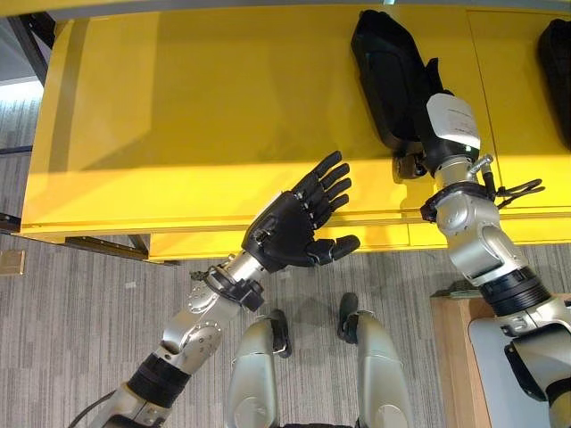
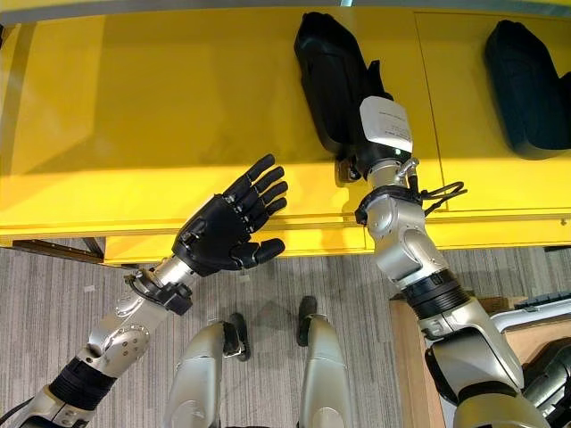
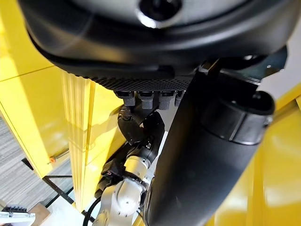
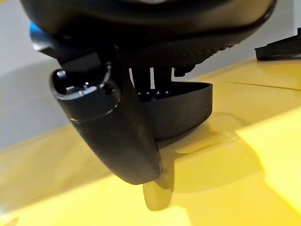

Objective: Move parts from the plastic box to the shelf.

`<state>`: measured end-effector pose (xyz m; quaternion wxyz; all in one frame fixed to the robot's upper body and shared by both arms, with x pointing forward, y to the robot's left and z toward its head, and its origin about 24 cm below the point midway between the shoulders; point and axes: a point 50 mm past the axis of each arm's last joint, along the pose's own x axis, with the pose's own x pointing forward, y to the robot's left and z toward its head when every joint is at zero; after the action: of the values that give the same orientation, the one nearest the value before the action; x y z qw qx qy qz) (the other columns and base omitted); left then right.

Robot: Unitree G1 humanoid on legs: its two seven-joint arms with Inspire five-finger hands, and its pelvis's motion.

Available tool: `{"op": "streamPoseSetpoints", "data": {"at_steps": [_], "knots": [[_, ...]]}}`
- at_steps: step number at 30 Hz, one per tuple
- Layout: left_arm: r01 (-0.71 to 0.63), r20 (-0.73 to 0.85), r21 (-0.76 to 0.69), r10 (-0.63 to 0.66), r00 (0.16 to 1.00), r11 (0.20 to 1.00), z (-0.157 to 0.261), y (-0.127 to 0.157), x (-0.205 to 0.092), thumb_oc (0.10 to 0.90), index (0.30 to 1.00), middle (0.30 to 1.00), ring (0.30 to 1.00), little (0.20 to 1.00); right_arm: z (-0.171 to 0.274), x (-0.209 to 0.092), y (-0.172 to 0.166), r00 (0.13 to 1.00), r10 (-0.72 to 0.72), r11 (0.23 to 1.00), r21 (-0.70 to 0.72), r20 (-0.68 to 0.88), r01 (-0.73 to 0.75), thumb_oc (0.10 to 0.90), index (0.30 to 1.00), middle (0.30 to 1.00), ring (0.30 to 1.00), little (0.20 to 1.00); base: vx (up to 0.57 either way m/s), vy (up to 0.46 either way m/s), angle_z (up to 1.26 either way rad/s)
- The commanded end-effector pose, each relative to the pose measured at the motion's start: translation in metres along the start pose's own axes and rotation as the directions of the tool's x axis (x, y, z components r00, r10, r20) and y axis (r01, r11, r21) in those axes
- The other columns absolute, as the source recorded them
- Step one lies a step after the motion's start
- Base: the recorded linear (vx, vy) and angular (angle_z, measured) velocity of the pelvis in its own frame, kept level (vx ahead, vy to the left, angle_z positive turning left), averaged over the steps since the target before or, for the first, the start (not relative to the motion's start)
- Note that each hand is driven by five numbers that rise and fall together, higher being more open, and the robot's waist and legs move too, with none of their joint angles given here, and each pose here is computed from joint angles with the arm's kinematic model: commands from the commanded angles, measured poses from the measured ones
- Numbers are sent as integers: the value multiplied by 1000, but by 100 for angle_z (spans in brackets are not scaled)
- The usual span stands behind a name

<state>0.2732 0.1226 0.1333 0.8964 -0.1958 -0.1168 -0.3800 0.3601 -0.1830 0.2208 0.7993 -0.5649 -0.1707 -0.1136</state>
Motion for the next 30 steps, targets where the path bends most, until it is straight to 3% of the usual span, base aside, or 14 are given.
{"op": "streamPoseSetpoints", "data": {"at_steps": [1,14,30], "knots": [[210,246,-1,-204,948,978,36,-46,14,900,1000,1000,1000,1000,37,4,-46,944,-261,965,30,201,260,900,1000,1000,1000,1000,0,0,0],[213,243,-14,-203,949,977,34,-47,13,900,1000,1000,1000,1000,44,-5,-51,893,-366,930,57,262,364,900,1000,1000,1000,1000,3,6,-1],[208,247,-8,-200,948,978,35,-47,9,900,1000,1000,1000,1000,41,-15,-42,916,-319,948,96,242,305,900,1000,1000,1000,1000,0,0,0]]}}
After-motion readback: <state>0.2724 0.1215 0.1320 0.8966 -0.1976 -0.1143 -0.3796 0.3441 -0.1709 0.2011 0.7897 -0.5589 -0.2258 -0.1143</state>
